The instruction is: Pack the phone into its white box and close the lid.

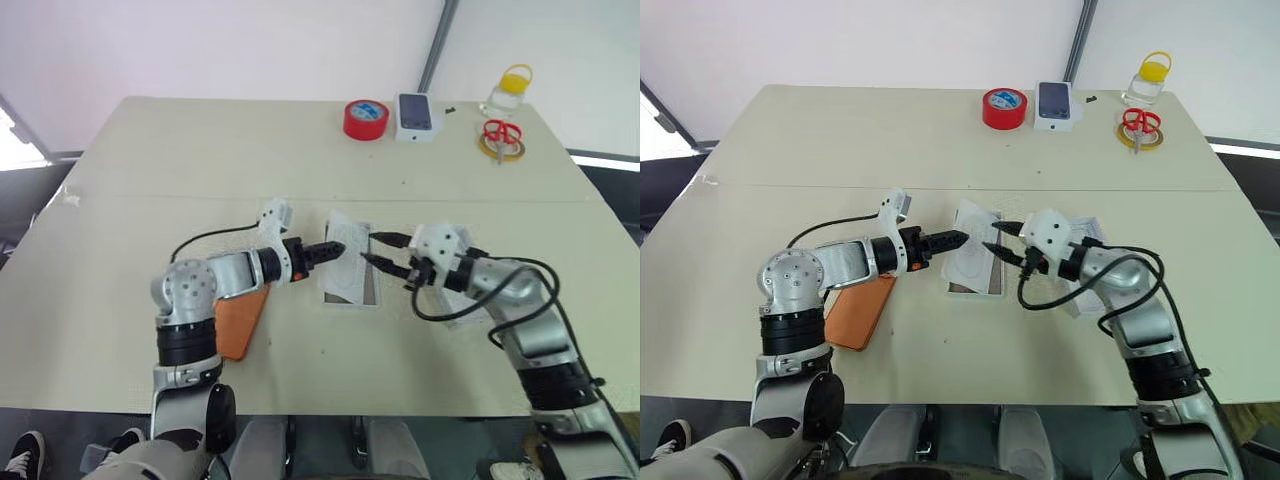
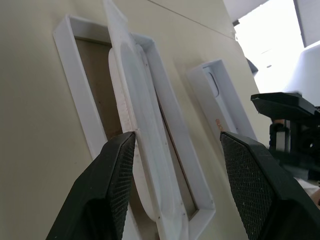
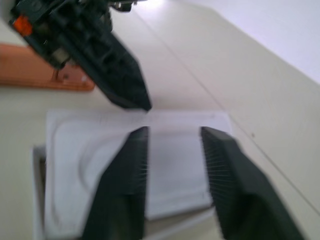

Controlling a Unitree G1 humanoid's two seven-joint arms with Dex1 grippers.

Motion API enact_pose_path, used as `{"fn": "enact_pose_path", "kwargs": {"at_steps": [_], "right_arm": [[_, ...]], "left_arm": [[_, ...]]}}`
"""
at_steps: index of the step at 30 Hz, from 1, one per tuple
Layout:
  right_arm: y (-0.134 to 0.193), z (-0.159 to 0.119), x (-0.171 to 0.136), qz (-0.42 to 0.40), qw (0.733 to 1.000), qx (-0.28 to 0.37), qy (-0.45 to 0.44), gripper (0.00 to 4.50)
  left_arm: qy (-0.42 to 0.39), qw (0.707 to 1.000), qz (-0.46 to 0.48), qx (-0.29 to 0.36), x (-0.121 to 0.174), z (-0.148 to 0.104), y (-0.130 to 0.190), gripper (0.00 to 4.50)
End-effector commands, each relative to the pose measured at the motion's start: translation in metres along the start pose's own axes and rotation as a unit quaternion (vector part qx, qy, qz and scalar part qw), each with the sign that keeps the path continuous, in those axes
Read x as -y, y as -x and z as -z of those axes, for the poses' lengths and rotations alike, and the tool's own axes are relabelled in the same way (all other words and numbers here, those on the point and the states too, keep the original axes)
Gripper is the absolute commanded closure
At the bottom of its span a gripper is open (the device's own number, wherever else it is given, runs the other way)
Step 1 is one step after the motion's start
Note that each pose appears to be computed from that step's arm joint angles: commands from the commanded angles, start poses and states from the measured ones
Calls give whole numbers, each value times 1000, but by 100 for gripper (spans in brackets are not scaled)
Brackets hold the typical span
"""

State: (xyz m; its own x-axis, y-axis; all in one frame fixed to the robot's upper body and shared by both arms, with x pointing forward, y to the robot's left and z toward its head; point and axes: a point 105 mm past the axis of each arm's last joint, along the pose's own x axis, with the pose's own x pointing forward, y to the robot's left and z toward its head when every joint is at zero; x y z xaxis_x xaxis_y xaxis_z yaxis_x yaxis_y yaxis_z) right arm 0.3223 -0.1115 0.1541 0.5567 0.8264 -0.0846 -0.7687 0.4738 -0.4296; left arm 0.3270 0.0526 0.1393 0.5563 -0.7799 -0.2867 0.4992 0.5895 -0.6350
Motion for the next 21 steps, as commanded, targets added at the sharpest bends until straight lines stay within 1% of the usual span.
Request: {"fn": "enact_pose_path", "kwargs": {"at_steps": [1, 5, 8, 10, 12, 13, 15, 16, 19, 21], "right_arm": [[-12, -7, 3, 11, 1000, 10, 20, 443], [-31, -5, -2, -5, 999, 10, 33, 443], [-41, 1, -11, -26, 999, 0, 48, 443], [-46, 7, -16, -34, 998, -13, 60, 443], [-51, 16, -17, -31, 996, -38, 73, 443], [-53, 20, -19, -37, 995, -49, 81, 443], [-54, 29, -21, -50, 992, -70, 98, 443], [-54, 33, -22, -57, 989, -81, 110, 443], [-49, 47, -25, -80, 980, -117, 138, 443], [-44, 54, -25, -89, 977, -131, 144, 443]], "left_arm": [[-20, 1000, -1, -14, 3, 5, 10, 164], [-30, 999, -31, -22, -9, 15, 25, 164], [-74, 997, -14, 31, -4, -1, 34, 164], [-147, 987, -34, 59, -6, -13, 41, 164], [-238, 965, -51, 96, -15, -24, 54, 164], [-250, 959, -61, 117, -22, -31, 65, 164], [-237, 957, -63, 156, -32, -44, 85, 164], [-242, 954, -64, 162, -36, -46, 93, 164], [-307, 937, -108, 124, -58, -36, 108, 164], [-297, 939, -118, 127, -67, -35, 115, 164]]}}
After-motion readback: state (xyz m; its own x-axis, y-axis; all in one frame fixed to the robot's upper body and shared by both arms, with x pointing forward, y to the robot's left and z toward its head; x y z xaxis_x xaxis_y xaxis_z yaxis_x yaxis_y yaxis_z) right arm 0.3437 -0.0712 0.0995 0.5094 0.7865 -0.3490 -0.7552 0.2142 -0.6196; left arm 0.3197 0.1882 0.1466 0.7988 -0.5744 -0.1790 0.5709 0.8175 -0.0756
